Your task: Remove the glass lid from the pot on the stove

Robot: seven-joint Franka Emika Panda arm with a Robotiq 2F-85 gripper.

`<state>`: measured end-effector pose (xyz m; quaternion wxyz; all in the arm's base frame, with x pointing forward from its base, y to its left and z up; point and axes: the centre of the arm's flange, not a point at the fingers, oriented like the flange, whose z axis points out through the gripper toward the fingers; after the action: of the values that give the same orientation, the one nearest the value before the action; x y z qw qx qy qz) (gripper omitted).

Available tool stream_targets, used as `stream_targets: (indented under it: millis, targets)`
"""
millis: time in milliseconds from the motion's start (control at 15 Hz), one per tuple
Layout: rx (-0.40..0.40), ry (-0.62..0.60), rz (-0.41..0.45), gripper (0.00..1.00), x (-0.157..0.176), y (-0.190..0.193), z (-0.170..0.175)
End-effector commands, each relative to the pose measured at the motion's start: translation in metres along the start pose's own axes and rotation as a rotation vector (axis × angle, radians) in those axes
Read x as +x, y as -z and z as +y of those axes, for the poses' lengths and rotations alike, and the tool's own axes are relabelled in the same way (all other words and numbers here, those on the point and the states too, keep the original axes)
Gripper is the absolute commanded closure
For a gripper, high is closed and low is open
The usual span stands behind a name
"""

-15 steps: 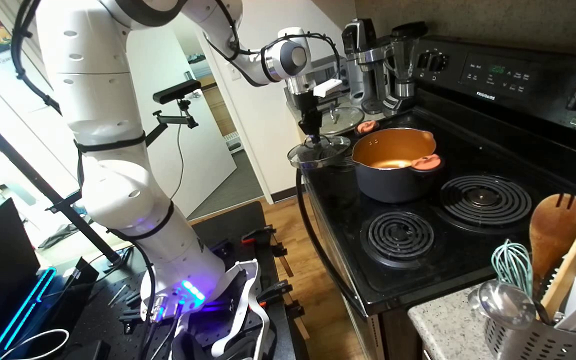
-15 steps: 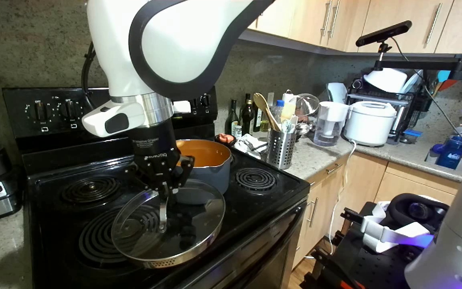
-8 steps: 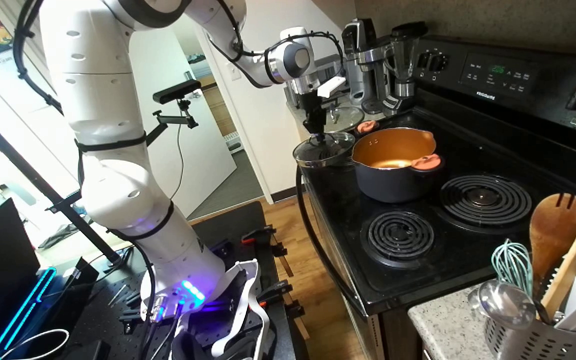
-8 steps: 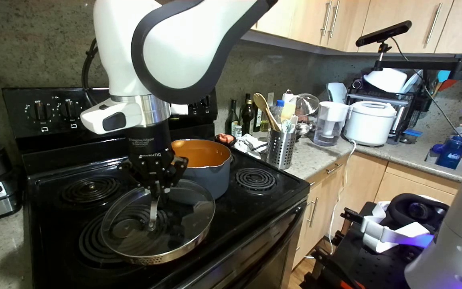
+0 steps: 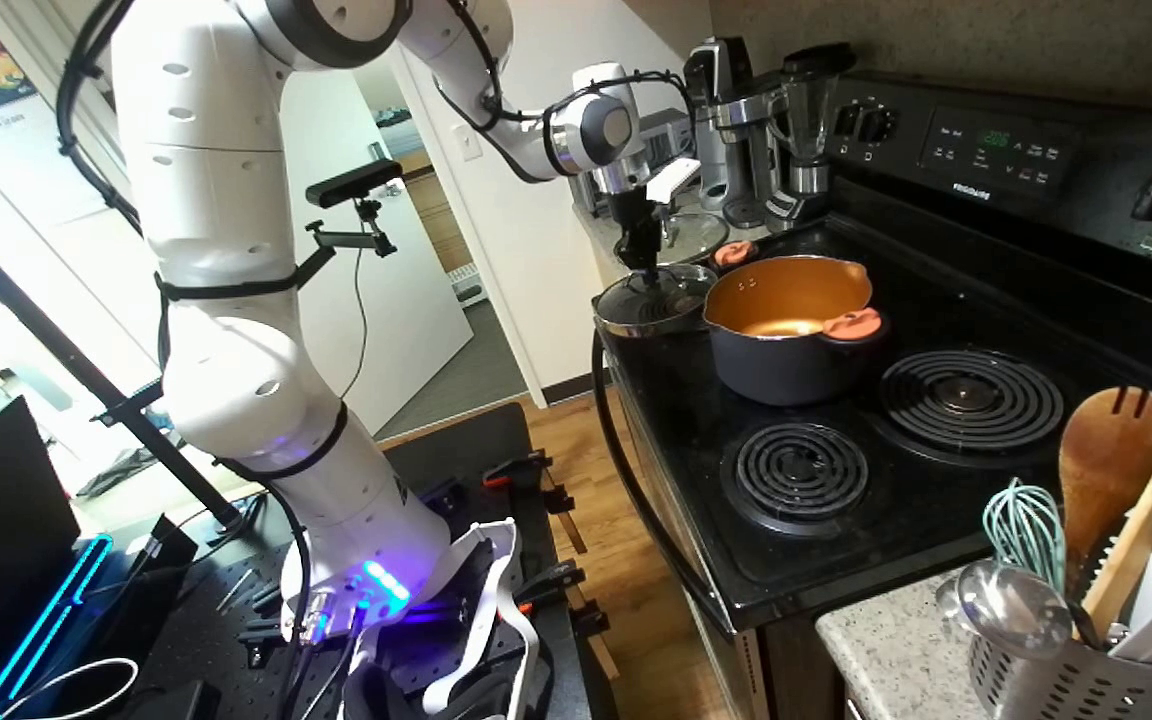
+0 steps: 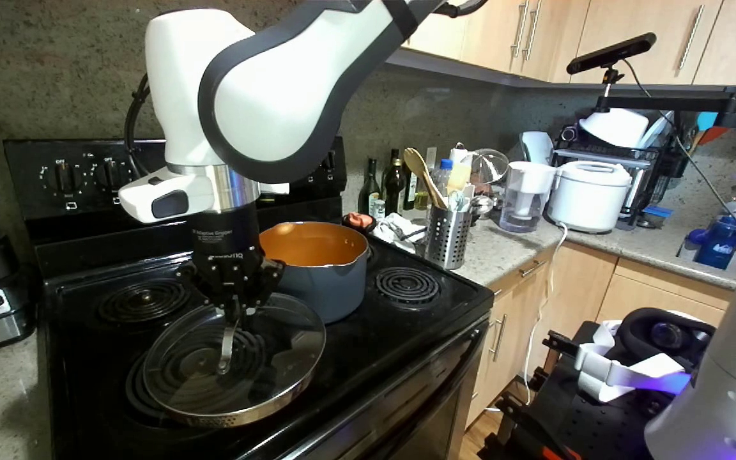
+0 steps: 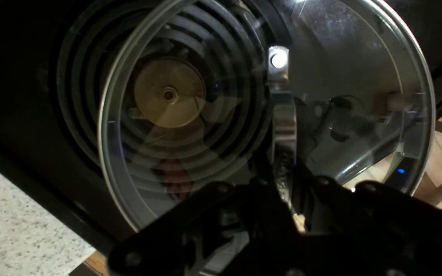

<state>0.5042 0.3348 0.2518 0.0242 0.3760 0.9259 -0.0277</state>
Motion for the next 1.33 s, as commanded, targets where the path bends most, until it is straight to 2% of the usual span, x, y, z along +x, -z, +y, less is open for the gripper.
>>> stream_targets:
  millis: [0, 667, 1267]
  targets:
    - [-0.051, 0.005, -0.03, 0.96, -0.004, 0.011, 0.015]
    - [-0.044, -0.022, -0.013, 0.96, -0.021, -0.006, 0.033]
    - [-0.046, 0.008, -0.02, 0.96, -0.013, -0.009, 0.05]
